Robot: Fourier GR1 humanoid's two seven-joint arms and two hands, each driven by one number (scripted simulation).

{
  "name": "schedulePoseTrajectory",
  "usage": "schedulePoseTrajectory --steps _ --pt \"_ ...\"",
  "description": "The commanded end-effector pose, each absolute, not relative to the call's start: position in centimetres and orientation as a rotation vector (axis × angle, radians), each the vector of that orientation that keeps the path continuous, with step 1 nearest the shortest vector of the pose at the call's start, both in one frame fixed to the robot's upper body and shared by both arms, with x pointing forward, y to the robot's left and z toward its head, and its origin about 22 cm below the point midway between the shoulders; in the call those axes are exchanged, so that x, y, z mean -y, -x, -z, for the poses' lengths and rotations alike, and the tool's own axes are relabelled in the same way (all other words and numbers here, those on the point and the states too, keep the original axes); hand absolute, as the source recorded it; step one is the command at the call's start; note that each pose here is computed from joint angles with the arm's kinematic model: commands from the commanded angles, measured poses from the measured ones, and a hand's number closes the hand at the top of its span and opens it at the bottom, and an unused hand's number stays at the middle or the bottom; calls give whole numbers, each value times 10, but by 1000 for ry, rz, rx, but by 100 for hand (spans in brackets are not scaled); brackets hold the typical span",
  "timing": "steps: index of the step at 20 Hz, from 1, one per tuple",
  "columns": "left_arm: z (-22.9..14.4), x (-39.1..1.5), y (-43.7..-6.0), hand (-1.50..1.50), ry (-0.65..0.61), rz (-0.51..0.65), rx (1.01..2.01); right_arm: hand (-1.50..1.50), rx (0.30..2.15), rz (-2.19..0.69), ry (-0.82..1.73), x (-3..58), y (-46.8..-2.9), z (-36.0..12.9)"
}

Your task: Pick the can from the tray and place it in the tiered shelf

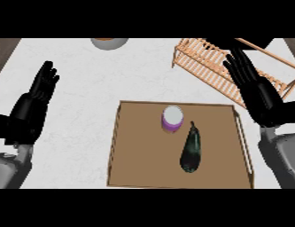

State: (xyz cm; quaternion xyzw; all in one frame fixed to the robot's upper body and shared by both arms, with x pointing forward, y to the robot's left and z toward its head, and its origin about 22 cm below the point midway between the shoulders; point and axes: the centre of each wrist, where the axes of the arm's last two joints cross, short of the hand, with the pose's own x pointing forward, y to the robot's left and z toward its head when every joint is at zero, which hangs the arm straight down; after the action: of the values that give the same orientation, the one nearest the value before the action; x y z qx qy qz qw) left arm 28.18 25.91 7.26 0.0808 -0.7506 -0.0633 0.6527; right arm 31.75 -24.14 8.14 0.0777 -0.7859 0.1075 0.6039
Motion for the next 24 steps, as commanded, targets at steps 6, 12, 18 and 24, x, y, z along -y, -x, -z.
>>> schedulePoseTrajectory --steps 6,12,18,24 --pt "-23 -320 -251 0 -315 103 1398 150 1920 -237 94 110 -333 -99" --pt "-11 -330 -244 0 -283 61 1338 -150 1768 -113 670 117 -307 -14" --pt "1 -326 -237 0 -265 74 1335 -150 1694 -190 759 50 -295 -5" --pt "7 -346 -222 0 -285 36 1287 -150 1399 -446 963 54 -311 4"
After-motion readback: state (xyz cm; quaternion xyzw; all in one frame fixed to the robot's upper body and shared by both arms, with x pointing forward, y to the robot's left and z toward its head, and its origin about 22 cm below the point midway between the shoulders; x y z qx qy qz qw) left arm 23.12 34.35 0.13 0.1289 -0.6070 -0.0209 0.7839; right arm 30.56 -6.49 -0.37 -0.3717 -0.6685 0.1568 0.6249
